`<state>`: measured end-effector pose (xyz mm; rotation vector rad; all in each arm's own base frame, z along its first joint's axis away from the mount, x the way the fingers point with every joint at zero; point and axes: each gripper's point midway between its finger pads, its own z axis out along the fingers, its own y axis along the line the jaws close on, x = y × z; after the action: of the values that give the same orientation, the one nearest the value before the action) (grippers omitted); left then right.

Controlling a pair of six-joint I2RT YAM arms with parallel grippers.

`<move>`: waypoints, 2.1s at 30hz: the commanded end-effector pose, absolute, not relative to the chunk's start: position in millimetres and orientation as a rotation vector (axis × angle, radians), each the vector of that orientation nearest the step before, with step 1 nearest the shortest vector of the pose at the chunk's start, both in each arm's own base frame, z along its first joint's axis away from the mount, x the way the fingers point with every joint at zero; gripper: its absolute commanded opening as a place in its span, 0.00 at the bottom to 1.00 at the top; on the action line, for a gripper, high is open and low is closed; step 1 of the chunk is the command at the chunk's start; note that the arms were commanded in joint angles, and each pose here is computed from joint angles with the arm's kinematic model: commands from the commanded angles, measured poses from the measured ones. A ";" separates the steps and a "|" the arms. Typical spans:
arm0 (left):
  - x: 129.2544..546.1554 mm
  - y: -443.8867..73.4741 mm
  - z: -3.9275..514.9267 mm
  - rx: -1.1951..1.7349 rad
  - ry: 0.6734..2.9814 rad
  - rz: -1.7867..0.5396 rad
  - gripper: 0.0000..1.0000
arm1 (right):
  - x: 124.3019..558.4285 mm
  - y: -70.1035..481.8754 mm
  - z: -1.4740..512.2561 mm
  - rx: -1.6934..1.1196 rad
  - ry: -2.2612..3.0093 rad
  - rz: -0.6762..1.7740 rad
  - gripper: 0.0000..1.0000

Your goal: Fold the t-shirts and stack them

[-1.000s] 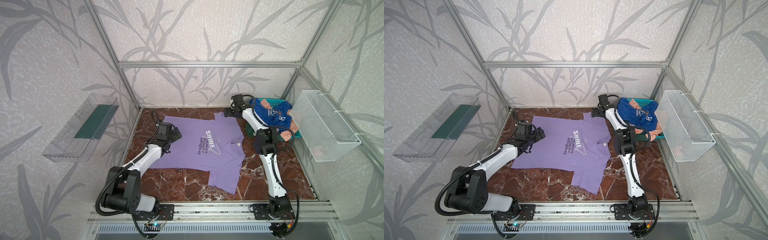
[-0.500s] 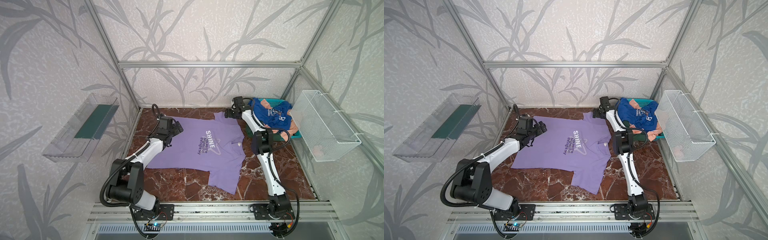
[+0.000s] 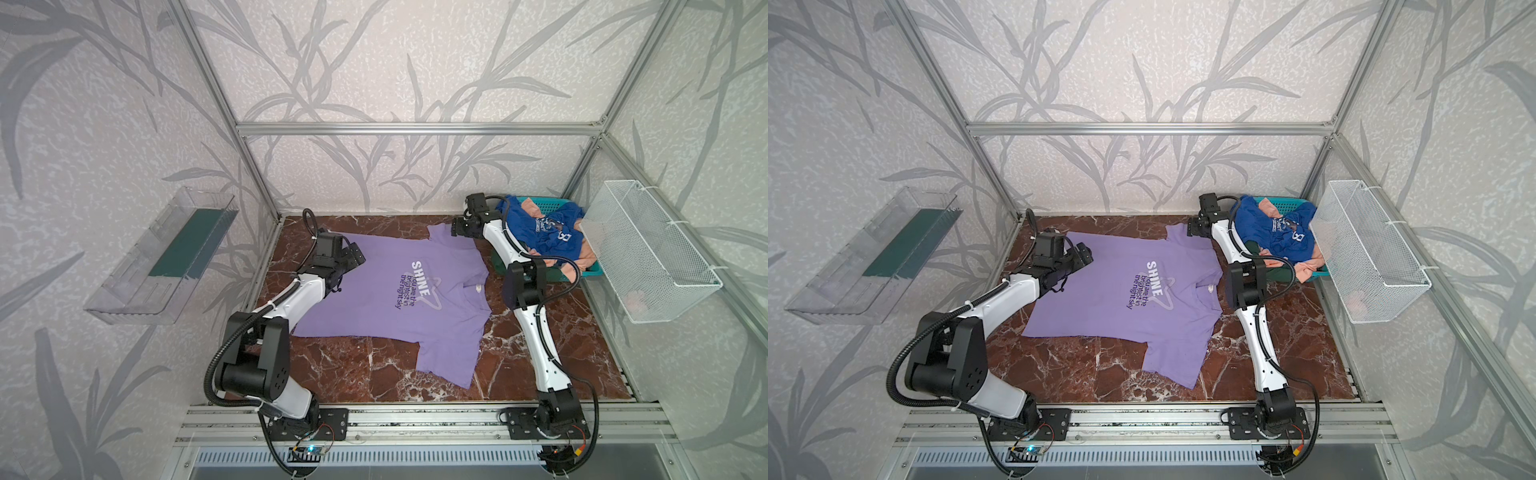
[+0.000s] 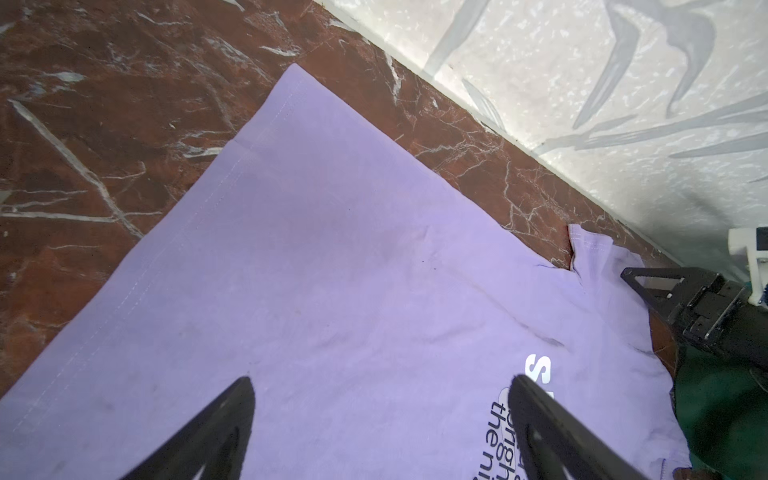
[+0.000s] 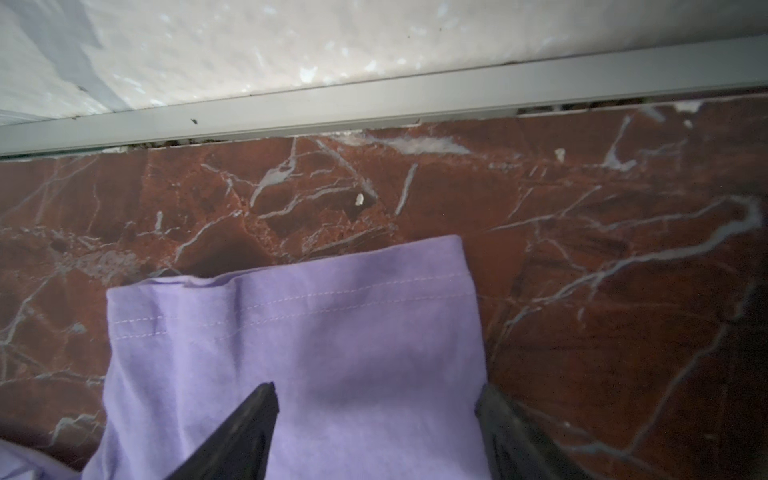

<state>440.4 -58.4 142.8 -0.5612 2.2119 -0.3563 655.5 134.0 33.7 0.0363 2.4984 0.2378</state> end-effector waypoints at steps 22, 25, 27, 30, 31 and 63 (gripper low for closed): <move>447.8 -42.0 152.4 -0.601 2.188 -0.401 0.95 | 645.4 142.9 23.1 -0.013 2.553 0.386 0.62; 449.2 -37.2 149.9 -0.607 2.186 -0.392 0.95 | 644.3 142.9 19.6 0.052 2.565 0.433 0.56; 451.9 -33.0 147.3 -0.620 2.185 -0.390 0.95 | 646.7 141.2 20.4 0.075 2.555 0.433 0.47; 463.6 -27.1 144.2 -0.631 2.176 -0.412 0.95 | 650.6 140.7 25.6 0.095 2.535 0.438 0.29; 470.9 -26.1 144.6 -0.625 2.176 -0.429 0.95 | 652.0 140.4 28.1 0.103 2.527 0.441 0.21; 609.2 27.2 71.5 -0.616 2.343 -0.554 0.81 | 625.6 163.6 87.7 0.116 2.511 0.621 0.00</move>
<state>606.7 23.5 65.9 -0.6409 2.3338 -0.5359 626.7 162.9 57.3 0.1230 2.5498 0.6144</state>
